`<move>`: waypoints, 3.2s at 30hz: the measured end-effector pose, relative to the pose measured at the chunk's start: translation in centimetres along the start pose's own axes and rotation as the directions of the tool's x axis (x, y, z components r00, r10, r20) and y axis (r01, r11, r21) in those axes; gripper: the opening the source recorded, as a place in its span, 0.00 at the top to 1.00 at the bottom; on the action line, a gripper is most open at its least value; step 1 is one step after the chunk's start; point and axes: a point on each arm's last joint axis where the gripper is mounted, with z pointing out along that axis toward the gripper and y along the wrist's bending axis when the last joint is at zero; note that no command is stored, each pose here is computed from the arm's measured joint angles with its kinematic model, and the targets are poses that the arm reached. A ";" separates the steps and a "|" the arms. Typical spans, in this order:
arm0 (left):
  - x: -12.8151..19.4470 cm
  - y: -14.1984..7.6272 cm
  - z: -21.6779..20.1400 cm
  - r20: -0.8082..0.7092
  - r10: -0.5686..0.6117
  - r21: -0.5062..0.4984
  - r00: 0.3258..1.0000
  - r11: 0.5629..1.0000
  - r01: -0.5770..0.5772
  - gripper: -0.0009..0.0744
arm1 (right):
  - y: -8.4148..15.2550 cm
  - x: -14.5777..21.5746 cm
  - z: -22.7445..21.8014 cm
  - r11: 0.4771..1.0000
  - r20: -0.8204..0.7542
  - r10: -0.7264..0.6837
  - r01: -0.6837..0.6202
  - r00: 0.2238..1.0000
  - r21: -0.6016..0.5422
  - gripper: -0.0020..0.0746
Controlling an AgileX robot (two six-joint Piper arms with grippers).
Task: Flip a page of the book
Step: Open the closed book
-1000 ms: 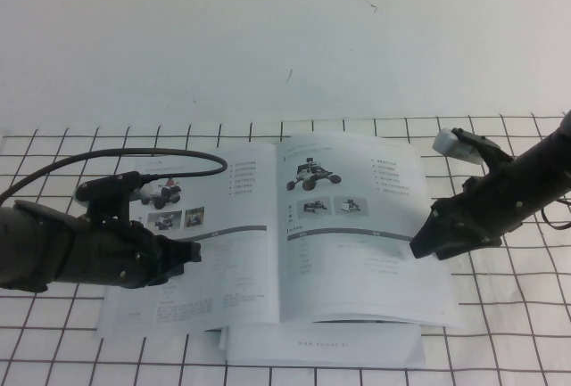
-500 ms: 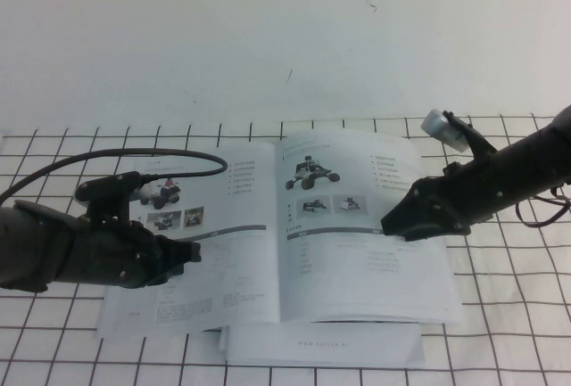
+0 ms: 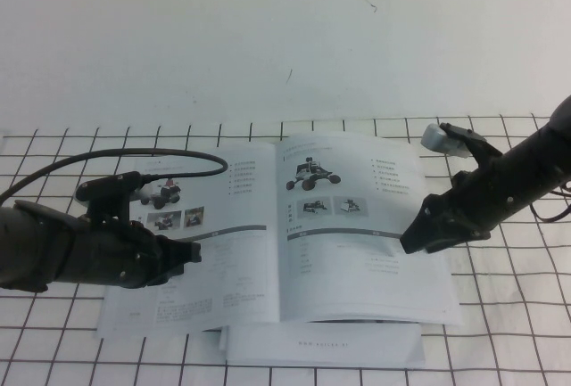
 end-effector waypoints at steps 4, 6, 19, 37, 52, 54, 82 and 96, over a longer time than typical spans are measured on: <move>0.0 0.0 0.0 0.000 0.000 0.000 1.000 1.000 0.000 0.99 | -0.6 0.3 -0.1 0.998 -0.032 -0.006 0.008 0.999 0.058 0.45; 0.0 0.0 0.0 0.000 0.000 0.000 1.000 1.000 0.000 0.99 | -0.6 0.3 -0.1 0.998 -0.034 -0.003 0.005 0.999 0.064 0.45; 0.0 0.0 0.0 0.000 0.004 0.000 1.000 1.000 -0.004 0.99 | -1.5 0.5 -0.6 0.994 -0.041 0.039 -0.035 0.998 0.102 0.45; 0.0 0.0 0.0 0.000 0.006 0.000 1.000 1.000 -0.006 0.99 | -0.7 -0.3 -0.6 0.999 0.049 0.034 -0.034 0.998 0.011 0.45; 0.0 0.0 0.0 0.000 0.007 0.000 1.000 1.000 -0.007 0.99 | -1.6 0.3 -0.9 0.996 -0.007 0.020 -0.019 1.000 0.084 0.45; 0.0 0.0 0.0 0.000 0.007 0.000 1.000 1.000 -0.007 0.99 | -1.4 0.2 -0.7 0.997 -0.001 0.014 -0.014 1.000 0.078 0.45; 0.2 0.0 0.7 -0.020 -0.037 0.018 0.999 0.999 0.037 0.99 | -0.3 -0.3 1.1 1.000 0.017 -0.001 0.001 1.000 0.009 0.45; 0.1 0.0 0.7 -0.018 -0.040 0.021 0.999 0.999 0.040 0.99 | 2.0 -1.5 1.7 0.977 0.143 0.008 0.023 0.990 -0.213 0.45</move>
